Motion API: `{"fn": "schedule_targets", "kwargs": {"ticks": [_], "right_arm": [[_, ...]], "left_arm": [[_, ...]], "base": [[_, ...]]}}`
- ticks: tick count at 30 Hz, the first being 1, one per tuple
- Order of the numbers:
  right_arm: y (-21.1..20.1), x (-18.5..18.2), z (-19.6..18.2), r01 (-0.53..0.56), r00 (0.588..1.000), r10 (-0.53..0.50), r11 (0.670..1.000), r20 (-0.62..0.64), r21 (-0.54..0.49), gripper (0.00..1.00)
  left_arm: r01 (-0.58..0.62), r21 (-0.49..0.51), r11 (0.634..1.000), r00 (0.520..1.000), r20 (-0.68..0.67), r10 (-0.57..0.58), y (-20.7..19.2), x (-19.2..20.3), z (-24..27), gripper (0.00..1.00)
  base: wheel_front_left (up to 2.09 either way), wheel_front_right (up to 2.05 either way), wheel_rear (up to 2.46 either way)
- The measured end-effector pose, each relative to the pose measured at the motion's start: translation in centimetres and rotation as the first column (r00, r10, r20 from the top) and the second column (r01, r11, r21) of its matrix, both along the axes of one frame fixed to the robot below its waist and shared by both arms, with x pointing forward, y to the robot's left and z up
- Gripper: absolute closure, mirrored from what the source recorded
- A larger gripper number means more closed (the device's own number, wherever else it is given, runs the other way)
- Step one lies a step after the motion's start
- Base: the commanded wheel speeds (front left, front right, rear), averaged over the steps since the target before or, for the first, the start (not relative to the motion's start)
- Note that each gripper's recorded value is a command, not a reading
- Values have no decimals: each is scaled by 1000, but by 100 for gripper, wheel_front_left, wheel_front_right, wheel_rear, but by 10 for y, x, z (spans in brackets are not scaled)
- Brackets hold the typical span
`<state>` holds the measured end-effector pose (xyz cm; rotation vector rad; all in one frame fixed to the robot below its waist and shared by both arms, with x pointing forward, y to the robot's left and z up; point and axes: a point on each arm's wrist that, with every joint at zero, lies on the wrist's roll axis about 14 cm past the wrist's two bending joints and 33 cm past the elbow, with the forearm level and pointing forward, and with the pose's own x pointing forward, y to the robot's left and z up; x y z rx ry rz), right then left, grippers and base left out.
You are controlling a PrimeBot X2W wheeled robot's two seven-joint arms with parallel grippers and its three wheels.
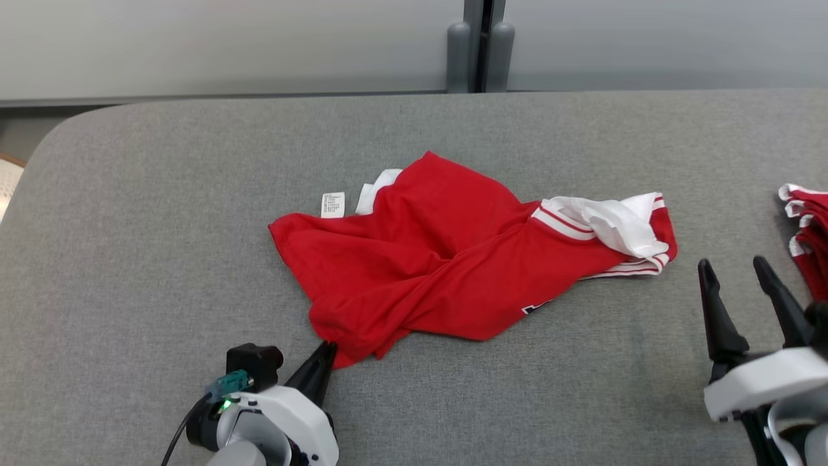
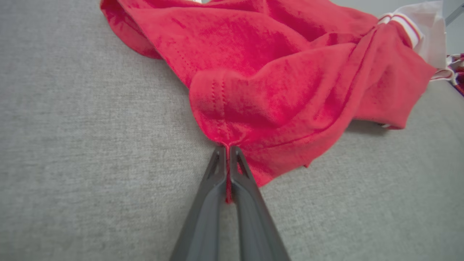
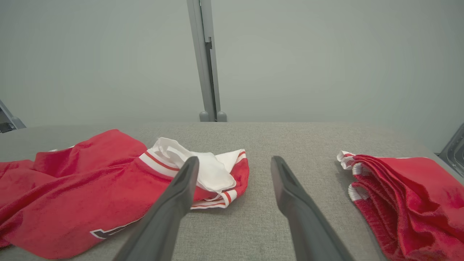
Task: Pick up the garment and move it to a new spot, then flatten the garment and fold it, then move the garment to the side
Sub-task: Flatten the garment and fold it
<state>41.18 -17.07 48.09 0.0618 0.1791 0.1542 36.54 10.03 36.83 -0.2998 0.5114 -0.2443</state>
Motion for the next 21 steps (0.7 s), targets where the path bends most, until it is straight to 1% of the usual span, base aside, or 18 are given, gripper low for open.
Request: {"fn": "schedule_targets", "kwargs": {"ticks": [4, 9, 14, 17, 18, 19, 20, 21], "right_arm": [[6, 23, -14, -47, 998, 46, 998, -46, -30, 0], [31, 42, -46, -157, 979, 147, 986, -142, -60, 0], [44, 48, -74, -205, 959, 188, 977, -214, -60, 0], [45, 53, -84, -224, 952, 200, 971, -231, -83, 0], [44, 55, -86, -228, 951, 201, 969, -236, -96, 27], [44, 56, -88, -231, 950, 202, 967, -238, -103, 61], [44, 58, -89, -232, 950, 203, 967, -237, -105, 100], [44, 59, -90, -237, 950, 206, 964, -233, -116, 100]], "left_arm": [[-3, 2, 1000, 1000, 15, 3, 1, 11, 0, 100], [-13, 2, 1000, 1000, 25, 13, 5, 22, -3, 100], [-36, 3, 999, 999, 30, 35, 11, 28, -7, 100], [-40, 2, 999, 999, 36, 40, 13, 32, -8, 100], [-40, 2, 999, 998, 41, 40, 13, 34, -8, 100], [-42, 3, 999, 998, 47, 41, 14, 36, -7, 100], [-44, 4, 999, 998, 54, 44, 15, 38, -6, 100], [-47, 4, 999, 997, 62, 47, 16, 40, -5, 100]], "base": [[0, 0, 0], [0, 0, 0], [0, 0, 0], [0, 0, 0], [0, 0, 0], [0, 0, 0], [0, 0, 0], [0, 0, 0]]}}
